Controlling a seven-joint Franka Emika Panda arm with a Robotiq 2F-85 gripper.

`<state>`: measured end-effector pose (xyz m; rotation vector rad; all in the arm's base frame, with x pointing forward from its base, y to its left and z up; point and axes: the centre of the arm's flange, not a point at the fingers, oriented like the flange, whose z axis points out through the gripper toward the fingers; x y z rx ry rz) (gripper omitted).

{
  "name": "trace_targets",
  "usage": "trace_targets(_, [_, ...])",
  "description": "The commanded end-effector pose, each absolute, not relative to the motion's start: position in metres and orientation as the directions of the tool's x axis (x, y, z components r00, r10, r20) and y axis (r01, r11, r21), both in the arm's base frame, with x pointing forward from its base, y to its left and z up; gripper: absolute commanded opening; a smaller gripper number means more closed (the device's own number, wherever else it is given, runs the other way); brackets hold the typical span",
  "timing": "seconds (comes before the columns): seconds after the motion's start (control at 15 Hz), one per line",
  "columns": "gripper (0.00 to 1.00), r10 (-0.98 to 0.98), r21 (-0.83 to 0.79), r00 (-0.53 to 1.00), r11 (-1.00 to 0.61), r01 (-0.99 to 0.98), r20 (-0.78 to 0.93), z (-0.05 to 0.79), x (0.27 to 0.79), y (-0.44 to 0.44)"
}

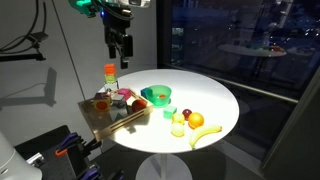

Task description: Put the toy lemon in the bowl

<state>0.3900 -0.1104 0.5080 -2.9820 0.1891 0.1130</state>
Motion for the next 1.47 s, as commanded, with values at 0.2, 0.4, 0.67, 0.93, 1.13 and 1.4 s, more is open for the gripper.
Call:
trace_targets(0.2, [1.0, -0.146, -0.123, 0.987, -0.98, -0.154, -0.066, 0.503, 0.401, -0.11])
trace_targets(0.4, [1.0, -0.182, -0.097, 0.982, -0.978, -0.185, -0.041, 0.497, 0.416, -0.114])
trace_targets(0.67, [1.0, -0.222, -0.087, 0.975, -0.971, -0.222, -0.013, 0.484, 0.437, -0.125])
trace_targets(0.93, [1.0, -0.234, -0.07, 0.972, -0.97, -0.232, 0.015, 0.465, 0.455, -0.14])
trace_targets(1.13, [1.0, -0.211, -0.047, 0.977, -0.977, -0.209, 0.04, 0.447, 0.469, -0.154])
trace_targets(1.4, [1.0, -0.121, -0.024, 0.992, -0.992, -0.12, 0.042, 0.425, 0.484, -0.168])
